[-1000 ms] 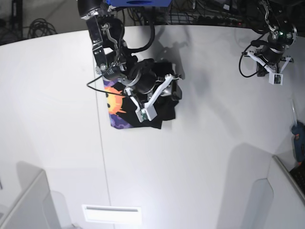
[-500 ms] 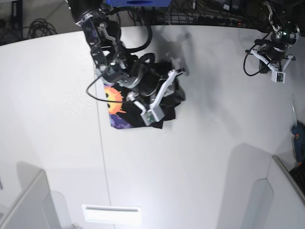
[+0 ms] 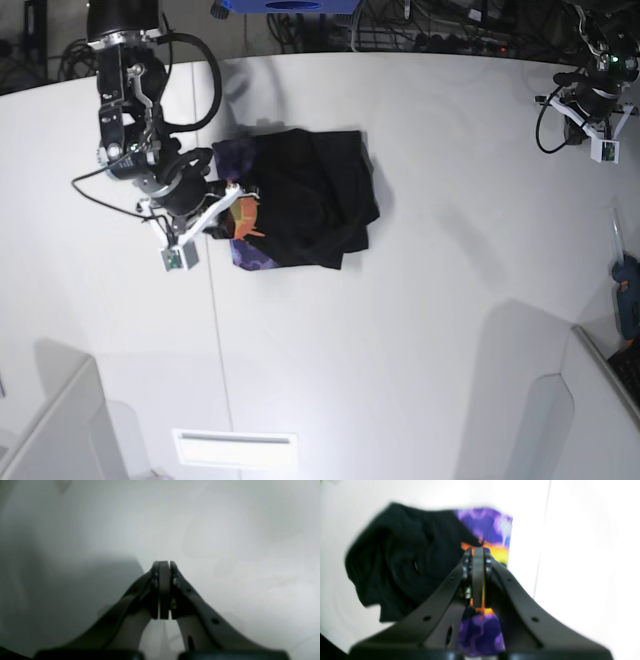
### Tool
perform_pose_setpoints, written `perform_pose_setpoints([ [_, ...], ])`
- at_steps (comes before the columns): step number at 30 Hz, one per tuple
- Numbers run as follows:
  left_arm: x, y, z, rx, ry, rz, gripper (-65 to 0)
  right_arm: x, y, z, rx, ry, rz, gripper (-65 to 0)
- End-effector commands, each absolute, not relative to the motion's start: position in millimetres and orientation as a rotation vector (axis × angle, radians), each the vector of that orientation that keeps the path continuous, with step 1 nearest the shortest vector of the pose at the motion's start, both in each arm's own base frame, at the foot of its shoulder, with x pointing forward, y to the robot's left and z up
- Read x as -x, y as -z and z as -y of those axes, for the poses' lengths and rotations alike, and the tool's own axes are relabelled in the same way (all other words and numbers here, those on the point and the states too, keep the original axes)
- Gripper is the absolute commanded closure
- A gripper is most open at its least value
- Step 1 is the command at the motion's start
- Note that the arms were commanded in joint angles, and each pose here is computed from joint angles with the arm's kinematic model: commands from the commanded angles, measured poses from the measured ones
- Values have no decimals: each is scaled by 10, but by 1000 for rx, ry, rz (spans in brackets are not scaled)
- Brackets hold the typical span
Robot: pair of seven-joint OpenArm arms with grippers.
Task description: Fold the T-shirt properly
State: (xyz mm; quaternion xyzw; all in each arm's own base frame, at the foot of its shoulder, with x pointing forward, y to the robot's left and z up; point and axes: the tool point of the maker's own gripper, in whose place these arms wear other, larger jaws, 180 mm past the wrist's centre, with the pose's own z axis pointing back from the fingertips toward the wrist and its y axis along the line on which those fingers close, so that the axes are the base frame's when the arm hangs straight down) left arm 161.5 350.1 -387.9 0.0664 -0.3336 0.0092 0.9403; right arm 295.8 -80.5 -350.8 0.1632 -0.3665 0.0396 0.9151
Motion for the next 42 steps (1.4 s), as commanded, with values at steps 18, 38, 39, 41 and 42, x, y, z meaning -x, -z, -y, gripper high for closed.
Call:
perform_pose_setpoints([
  [18,-1657,3795,-3532,-145,-7,708,0,-2497,3829,374,-422,-148,678,0],
  [38,-1657,3795,-3532,-145,-7,708,0,-2386,3708,-304,-560,-217,662,0],
  [39,-1655,3793,-3537,-146,-8,708,0,-2369,3713,-354,-566,-225,657,0],
  [41,-1655,3793,-3537,-146,-8,708,0,-2381,3718,-433,-562,-215,645,0],
  [42,-1657,3790,-3541,-147,-7,708,0,-2388,3707,-486,-563,-216,643,0],
])
